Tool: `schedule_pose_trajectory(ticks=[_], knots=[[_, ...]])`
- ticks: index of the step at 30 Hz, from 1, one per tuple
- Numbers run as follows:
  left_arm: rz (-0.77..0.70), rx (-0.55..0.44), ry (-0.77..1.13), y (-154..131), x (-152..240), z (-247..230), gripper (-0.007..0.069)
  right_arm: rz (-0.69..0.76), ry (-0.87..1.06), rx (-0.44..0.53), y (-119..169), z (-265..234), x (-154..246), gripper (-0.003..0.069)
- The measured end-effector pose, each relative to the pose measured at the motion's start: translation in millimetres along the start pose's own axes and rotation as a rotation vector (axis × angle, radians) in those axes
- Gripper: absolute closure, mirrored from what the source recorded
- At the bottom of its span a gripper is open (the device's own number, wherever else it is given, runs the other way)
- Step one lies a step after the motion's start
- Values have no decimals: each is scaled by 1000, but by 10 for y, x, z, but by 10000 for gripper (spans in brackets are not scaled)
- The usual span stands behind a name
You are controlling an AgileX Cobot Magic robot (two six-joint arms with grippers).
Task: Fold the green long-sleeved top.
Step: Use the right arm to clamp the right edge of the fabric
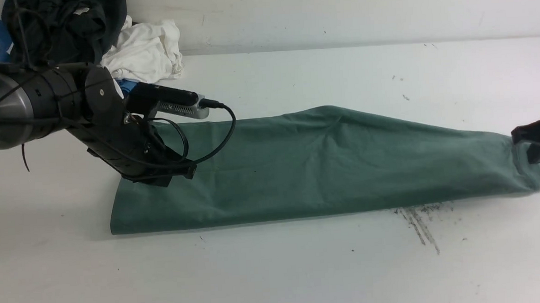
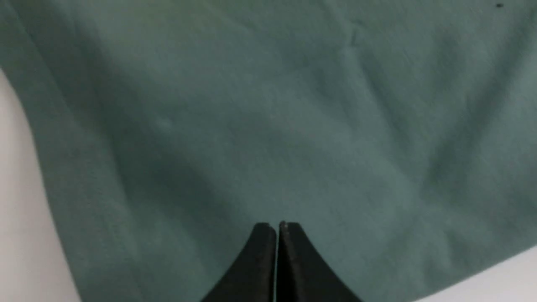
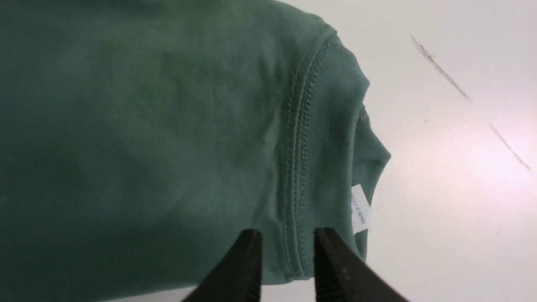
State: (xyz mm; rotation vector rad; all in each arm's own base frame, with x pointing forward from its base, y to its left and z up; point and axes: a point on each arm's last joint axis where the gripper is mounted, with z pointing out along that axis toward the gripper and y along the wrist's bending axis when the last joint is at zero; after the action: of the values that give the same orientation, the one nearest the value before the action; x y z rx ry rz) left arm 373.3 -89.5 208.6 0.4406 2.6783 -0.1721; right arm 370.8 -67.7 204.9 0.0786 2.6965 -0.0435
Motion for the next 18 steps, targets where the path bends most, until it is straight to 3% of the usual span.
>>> schedule_pose_trajectory(ticks=[1,2,4,6,9,14,18], knots=[[2,-1,-1,1,-10,-8,633,4,0,1,-9,2,-2,384],[8,0,13,-3,-40,-71,633,45,1,10,-101,49,2,295],[13,3,17,-10,-69,-151,633,70,10,13,-149,100,12,232],[26,11,8,-45,-100,-447,633,120,46,6,-240,287,36,116],[40,12,-59,-98,-92,-887,633,176,79,-26,-252,514,28,59],[80,10,-265,-215,16,-1730,633,255,70,-79,-232,668,-86,64],[113,-18,-418,-300,306,-2355,633,277,61,-94,-227,698,-128,216]])
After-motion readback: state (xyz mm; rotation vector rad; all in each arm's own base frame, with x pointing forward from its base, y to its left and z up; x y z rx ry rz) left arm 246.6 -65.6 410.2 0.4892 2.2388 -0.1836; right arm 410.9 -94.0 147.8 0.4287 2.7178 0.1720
